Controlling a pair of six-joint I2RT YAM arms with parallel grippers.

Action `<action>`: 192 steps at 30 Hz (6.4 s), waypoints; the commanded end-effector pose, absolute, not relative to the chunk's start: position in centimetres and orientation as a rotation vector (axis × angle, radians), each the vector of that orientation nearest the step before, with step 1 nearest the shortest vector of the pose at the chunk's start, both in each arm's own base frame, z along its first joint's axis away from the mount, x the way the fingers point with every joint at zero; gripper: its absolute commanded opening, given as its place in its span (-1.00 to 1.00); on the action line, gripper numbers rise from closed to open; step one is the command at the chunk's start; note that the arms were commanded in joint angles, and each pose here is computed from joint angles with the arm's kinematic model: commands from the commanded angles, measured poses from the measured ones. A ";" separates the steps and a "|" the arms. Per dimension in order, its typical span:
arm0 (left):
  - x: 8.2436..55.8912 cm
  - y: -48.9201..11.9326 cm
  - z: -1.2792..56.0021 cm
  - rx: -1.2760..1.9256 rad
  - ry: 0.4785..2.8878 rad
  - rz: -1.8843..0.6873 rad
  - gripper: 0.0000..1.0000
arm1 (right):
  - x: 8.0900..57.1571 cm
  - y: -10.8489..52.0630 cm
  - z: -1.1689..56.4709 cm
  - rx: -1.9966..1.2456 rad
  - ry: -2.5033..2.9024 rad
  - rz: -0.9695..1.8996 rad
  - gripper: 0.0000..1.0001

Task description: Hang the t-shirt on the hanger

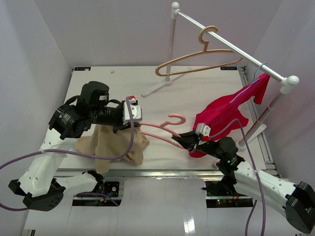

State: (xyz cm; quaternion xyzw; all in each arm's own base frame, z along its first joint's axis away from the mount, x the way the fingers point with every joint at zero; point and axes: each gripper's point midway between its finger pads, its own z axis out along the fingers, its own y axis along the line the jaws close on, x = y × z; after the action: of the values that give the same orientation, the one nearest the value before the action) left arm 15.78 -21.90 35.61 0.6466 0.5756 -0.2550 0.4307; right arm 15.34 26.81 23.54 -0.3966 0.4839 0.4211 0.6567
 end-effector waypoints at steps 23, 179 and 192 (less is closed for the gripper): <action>15.8 -26.4 27.7 1.515 1.574 -0.930 -1.00 | 15.7 26.3 36.3 -0.764 0.807 0.895 -0.85; 13.3 -17.2 36.3 0.729 1.491 -0.771 -1.00 | 19.5 28.3 31.7 -0.317 1.624 0.754 -0.84; 12.6 -17.6 35.9 0.829 1.461 -0.773 -1.00 | 23.9 22.1 36.9 -0.125 1.644 0.453 -0.84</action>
State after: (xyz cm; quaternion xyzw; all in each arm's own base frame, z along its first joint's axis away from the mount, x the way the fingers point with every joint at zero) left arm 12.85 -17.49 36.21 0.3387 0.6365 -0.3367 0.6056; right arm 21.95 25.58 34.03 -0.1029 0.7324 0.2504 0.6247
